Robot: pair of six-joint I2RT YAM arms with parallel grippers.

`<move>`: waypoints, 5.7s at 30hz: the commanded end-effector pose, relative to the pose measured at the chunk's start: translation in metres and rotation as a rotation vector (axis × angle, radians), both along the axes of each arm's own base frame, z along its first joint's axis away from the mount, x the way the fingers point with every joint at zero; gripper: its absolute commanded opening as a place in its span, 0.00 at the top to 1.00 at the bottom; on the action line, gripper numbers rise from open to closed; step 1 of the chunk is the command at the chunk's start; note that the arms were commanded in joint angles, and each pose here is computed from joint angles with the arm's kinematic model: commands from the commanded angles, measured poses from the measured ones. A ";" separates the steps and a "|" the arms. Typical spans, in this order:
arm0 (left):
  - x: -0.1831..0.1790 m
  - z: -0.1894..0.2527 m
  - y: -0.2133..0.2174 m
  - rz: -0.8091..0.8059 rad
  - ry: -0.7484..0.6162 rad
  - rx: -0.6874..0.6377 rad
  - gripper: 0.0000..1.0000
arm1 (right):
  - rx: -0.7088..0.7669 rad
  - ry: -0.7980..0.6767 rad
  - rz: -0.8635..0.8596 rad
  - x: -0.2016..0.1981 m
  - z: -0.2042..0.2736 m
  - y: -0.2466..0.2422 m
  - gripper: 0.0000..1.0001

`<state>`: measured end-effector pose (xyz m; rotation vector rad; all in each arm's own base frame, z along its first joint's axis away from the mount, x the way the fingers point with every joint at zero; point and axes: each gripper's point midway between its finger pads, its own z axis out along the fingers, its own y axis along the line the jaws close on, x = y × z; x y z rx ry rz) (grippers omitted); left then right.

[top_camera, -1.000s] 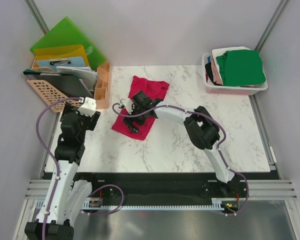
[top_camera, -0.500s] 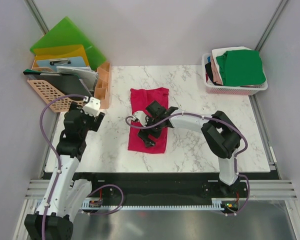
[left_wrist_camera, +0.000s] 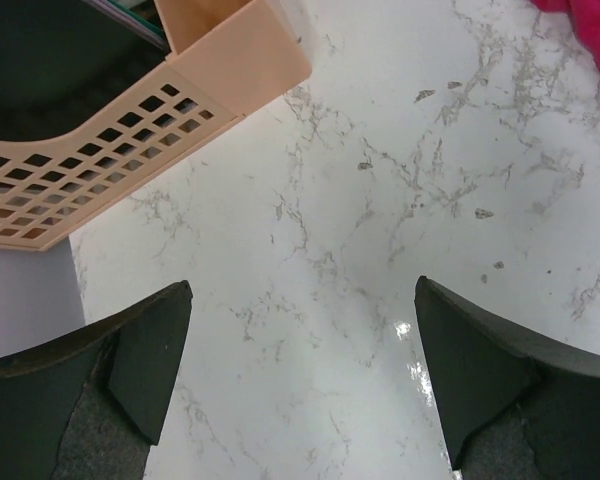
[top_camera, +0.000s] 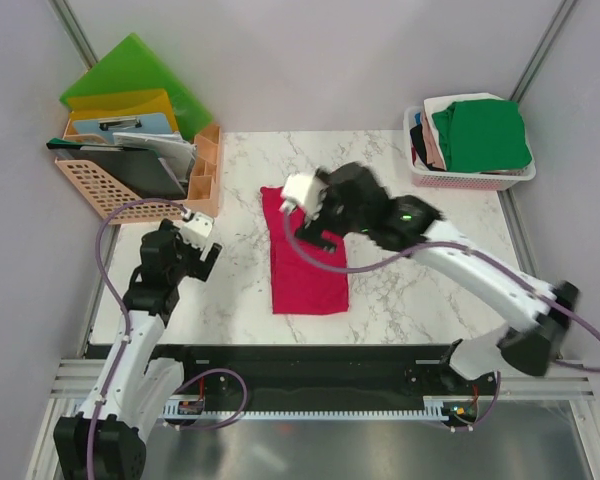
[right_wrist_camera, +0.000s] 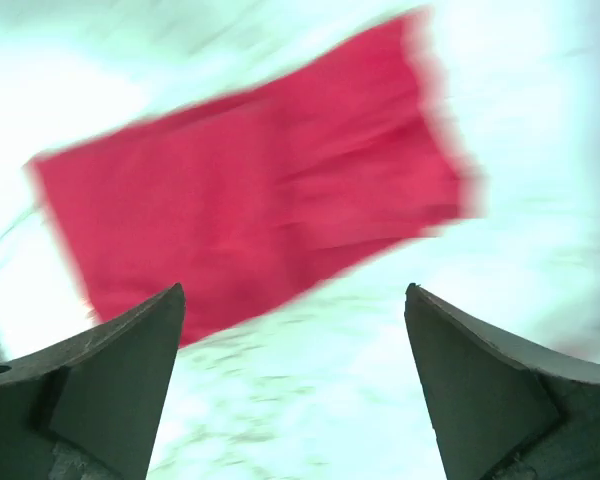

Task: Fold and stack the t-shirts
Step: Fold the folded rectangular tshirt in 1/3 of the way, then grab one side of the 2/3 rectangular tshirt with right arm, then fold the long partially folded tshirt into a neat square

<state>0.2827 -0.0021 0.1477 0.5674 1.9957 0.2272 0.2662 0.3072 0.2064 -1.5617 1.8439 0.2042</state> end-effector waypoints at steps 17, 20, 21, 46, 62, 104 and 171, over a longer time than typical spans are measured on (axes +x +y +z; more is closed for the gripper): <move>-0.019 0.033 0.008 0.051 -0.115 -0.014 0.00 | 0.506 -0.318 -0.780 0.055 0.083 -0.248 0.02; -0.049 0.046 -0.034 -0.176 0.030 -0.111 0.00 | 0.482 -0.130 -0.620 0.042 0.078 -0.218 0.02; -0.055 0.067 -0.042 -0.219 0.031 -0.139 0.00 | 0.461 -0.082 -0.580 0.037 0.075 -0.213 0.02; 0.006 0.003 -0.087 -0.319 0.455 -0.377 0.00 | 0.012 0.046 -0.073 -0.040 -0.046 -0.097 0.02; 0.028 0.072 0.008 0.103 -0.094 -0.103 0.00 | -0.087 -0.085 0.113 -0.072 -0.093 0.028 0.02; 0.028 0.062 0.014 0.082 -0.092 -0.048 0.00 | -0.294 0.096 0.124 -0.079 -0.213 -0.020 0.17; -0.003 0.014 0.015 0.028 -0.051 -0.006 0.00 | -0.377 -0.418 0.028 0.241 -0.063 0.026 1.00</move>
